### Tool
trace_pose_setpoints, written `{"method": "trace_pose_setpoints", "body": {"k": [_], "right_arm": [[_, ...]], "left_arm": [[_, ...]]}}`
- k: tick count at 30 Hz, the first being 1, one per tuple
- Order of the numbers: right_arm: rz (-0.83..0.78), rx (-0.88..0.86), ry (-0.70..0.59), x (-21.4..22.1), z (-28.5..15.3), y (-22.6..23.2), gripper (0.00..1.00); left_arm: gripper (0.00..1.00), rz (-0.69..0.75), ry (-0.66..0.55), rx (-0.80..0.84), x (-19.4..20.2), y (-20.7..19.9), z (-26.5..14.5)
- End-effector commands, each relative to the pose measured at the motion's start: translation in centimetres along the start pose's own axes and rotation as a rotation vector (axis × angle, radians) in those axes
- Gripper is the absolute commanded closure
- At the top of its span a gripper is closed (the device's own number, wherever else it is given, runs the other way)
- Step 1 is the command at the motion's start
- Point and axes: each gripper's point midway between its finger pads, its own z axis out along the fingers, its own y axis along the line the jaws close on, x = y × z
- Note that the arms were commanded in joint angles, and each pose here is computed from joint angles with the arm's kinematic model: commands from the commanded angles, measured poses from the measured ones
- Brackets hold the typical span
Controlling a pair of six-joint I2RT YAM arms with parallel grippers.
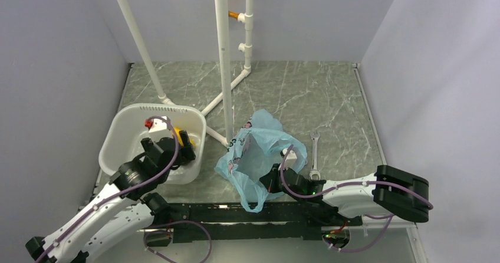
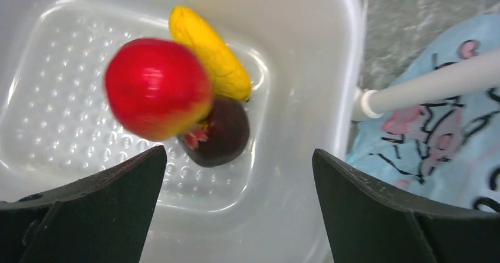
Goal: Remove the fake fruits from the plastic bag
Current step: Place the fake fruit in the bin.
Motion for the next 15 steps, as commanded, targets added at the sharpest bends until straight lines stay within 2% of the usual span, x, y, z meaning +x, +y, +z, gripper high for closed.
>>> {"method": "trace_pose_setpoints", "body": {"k": [1, 7, 15], "right_arm": [[0.020, -0.043, -0.035, -1.3, 0.0, 1.7, 0.98], [0.020, -0.038, -0.030, -1.3, 0.0, 1.8, 0.97], [0.013, -0.033, -0.032, -1.8, 0.0, 2.2, 0.92]], "left_arm": [[0.01, -0.014, -0.045, 0.108, -2.6, -1.4, -2.0], [0.01, 0.018, -0.030, 0.042, -2.9, -0.4, -2.3], [0.01, 0.013, -0.129, 0.317, -6.9, -4.9, -5.2]]}}
